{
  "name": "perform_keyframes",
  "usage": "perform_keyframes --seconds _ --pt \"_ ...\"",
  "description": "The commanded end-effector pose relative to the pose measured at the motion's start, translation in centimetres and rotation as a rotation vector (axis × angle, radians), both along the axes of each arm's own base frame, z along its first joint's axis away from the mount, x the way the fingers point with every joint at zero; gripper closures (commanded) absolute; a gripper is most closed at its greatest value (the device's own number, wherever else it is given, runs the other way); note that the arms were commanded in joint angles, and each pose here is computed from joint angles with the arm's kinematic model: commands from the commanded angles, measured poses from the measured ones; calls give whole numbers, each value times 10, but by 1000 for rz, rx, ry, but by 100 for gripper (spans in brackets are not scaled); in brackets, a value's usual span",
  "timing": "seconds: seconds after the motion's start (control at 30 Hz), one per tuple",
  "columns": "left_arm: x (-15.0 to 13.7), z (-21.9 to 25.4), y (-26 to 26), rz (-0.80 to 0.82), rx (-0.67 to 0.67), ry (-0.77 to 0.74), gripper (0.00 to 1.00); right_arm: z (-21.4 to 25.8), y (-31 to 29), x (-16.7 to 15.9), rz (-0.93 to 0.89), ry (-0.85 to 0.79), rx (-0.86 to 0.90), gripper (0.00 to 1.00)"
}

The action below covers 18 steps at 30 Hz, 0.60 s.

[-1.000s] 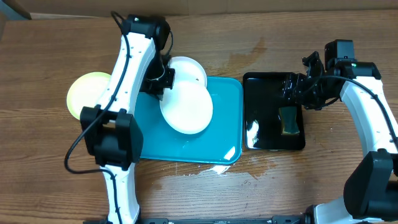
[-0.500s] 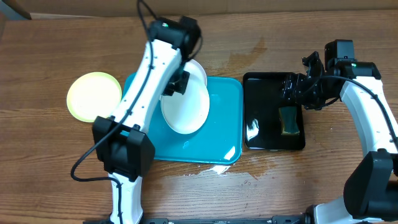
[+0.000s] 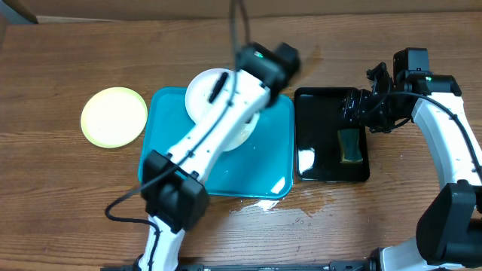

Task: Clean dirty plates on tray and stack at the side
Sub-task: 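Carry the white plate left and lower it onto the yellow plate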

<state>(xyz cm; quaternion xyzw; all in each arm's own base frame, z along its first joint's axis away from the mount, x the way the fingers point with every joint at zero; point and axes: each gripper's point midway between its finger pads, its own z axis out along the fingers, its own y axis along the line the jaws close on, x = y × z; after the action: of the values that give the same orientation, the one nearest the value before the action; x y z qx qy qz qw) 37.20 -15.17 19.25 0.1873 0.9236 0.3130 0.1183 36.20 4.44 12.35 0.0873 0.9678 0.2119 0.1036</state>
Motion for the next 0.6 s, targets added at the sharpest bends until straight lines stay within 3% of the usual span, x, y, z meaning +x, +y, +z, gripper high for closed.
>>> perform_keyframes --seconds 0.0,0.23,0.57 --pt "-1 36 -27 -68 73 -204 96 9 -2 -2 6 -32 -16 20" --pt "-14 70 -67 -185 179 -427 96 9 -2 -2 6 -32 -16 20" --pt "-25 88 -81 -223 224 -533 96 9 -2 -2 6 -33 -16 20"
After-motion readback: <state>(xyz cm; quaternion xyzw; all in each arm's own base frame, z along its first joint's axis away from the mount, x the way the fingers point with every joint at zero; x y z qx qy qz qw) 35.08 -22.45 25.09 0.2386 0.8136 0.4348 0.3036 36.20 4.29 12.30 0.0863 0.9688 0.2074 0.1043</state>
